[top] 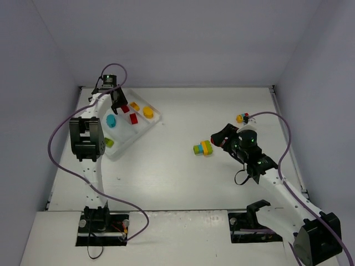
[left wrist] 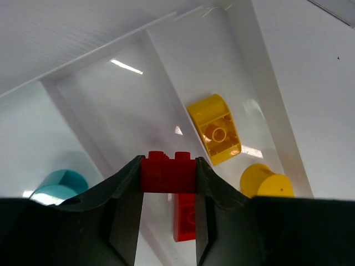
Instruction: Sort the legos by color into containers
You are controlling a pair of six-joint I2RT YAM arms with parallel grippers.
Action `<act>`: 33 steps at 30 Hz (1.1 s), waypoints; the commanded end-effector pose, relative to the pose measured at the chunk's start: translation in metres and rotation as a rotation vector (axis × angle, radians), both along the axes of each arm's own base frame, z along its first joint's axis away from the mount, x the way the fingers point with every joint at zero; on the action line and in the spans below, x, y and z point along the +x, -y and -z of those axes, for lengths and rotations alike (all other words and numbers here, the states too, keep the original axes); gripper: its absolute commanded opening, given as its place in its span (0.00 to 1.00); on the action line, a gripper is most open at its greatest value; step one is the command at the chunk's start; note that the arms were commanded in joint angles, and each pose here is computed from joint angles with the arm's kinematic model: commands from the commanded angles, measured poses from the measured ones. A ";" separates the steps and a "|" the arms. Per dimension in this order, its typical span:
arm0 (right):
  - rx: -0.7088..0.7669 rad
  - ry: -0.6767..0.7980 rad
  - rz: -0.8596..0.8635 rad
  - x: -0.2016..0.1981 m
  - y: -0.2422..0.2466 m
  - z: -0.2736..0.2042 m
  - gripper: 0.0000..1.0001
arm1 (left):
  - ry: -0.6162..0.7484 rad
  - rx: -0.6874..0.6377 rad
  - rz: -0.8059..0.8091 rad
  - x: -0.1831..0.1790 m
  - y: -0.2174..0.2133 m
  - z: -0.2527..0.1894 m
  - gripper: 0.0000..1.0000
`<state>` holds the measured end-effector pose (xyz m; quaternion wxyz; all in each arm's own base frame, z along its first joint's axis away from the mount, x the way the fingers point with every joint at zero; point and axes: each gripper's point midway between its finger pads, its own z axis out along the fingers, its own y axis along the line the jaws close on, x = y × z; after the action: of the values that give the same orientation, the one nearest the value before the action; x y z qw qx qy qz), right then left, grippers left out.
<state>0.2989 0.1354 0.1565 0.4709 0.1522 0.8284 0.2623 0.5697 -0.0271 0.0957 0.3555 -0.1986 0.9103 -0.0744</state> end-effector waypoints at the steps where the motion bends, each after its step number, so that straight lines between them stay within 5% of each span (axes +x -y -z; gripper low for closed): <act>1: 0.007 0.095 -0.027 0.010 -0.005 -0.034 0.00 | 0.052 -0.049 0.002 0.015 0.003 -0.029 0.29; 11: -0.044 0.117 -0.046 0.008 -0.001 -0.040 0.01 | 0.070 -0.046 0.002 0.005 0.002 -0.046 0.62; 17: -0.086 0.197 -0.118 0.006 -0.006 -0.060 0.01 | 0.173 -0.071 0.049 -0.021 0.013 -0.108 0.64; 26: -0.158 0.412 -0.322 -0.005 -0.028 -0.087 0.00 | 0.327 -0.167 0.240 -0.118 0.065 -0.214 0.66; 33: -0.170 0.650 -0.508 -0.023 -0.070 -0.105 0.00 | 0.254 -0.349 0.631 -0.217 0.169 -0.221 0.69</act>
<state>0.2826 0.1777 0.2142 0.5704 -0.1008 0.7552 0.3070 0.3924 -0.1592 0.3262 0.4470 -0.0145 0.8459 -0.2906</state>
